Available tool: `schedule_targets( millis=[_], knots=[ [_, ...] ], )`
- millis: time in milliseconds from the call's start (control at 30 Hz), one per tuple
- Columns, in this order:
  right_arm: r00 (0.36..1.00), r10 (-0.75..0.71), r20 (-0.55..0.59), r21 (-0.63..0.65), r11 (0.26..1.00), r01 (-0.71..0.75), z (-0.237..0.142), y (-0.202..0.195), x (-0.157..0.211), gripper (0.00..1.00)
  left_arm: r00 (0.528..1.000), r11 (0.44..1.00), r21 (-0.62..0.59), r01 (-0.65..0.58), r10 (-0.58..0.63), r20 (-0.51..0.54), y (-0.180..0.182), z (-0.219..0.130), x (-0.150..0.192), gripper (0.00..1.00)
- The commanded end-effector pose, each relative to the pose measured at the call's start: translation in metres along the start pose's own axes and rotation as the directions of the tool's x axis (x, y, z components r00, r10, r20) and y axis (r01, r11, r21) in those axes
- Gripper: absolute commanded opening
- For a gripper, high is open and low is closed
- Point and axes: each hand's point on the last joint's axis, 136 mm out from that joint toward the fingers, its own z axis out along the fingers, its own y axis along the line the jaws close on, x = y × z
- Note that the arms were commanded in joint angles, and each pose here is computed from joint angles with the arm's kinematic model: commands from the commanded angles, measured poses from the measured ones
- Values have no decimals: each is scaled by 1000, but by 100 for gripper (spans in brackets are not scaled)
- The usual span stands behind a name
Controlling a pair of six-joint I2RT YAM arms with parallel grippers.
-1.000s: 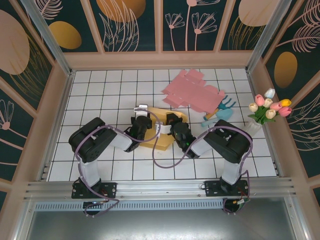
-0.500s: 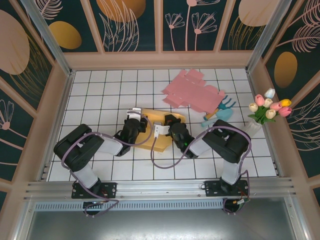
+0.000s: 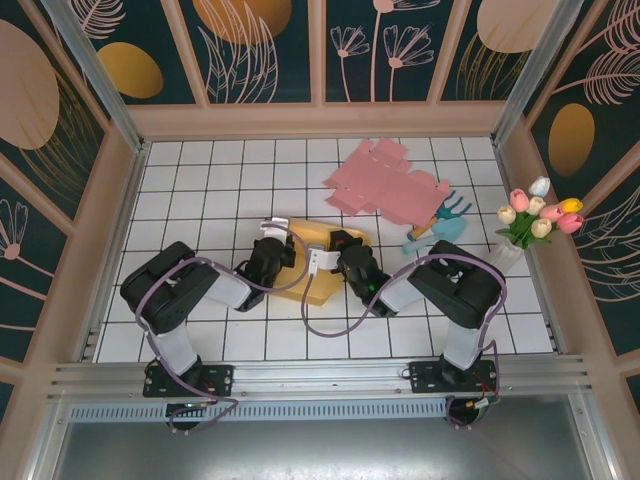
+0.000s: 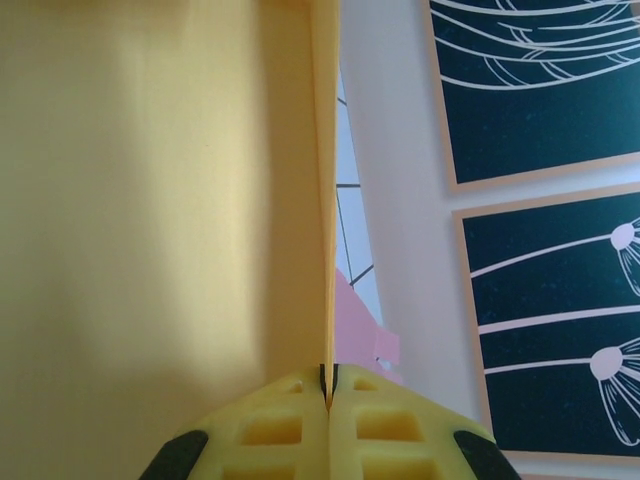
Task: Fold the paper box
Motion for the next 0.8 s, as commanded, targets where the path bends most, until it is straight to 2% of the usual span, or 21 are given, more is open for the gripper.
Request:
schedule_targets(
  millis=[0, 33, 100, 300, 333, 433, 600, 767],
  knots=[
    [999, -28, -25, -198, 980, 23, -12, 57, 13, 0, 996, 974, -221, -48, 29, -87, 34, 15, 20, 0],
    [999, -19, -34, -188, 982, 13, -11, 55, 14, 0, 995, 949, -310, -57, 28, -99, 47, 15, 21, 0],
    [1000, -5, -28, -166, 986, 0, -12, 51, 13, 0, 996, 924, -377, -63, 31, -88, 60, 10, 20, 0],
    [999, 49, 15, -162, 986, -46, -17, 42, 3, 0, 1000, 984, -179, -18, 16, -11, 36, -8, 3, 1],
    [998, 66, 19, -170, 984, -62, -19, 41, 0, 4, 1000, 988, -153, -18, 18, -2, 33, -10, 0, 1],
    [993, 110, 33, -184, 978, -102, -24, 35, -6, 17, 1000, 991, -133, -26, 26, -2, 31, -13, -2, 1],
    [970, 226, 87, -149, 966, -212, -39, 5, -28, 28, 1000, 991, -134, -11, 13, 18, 32, -19, -12, 0],
    [930, 336, 147, -142, 938, -316, -61, -25, -50, 34, 1000, 991, -130, -3, 5, 18, 32, -22, -14, 0]
  ],
)
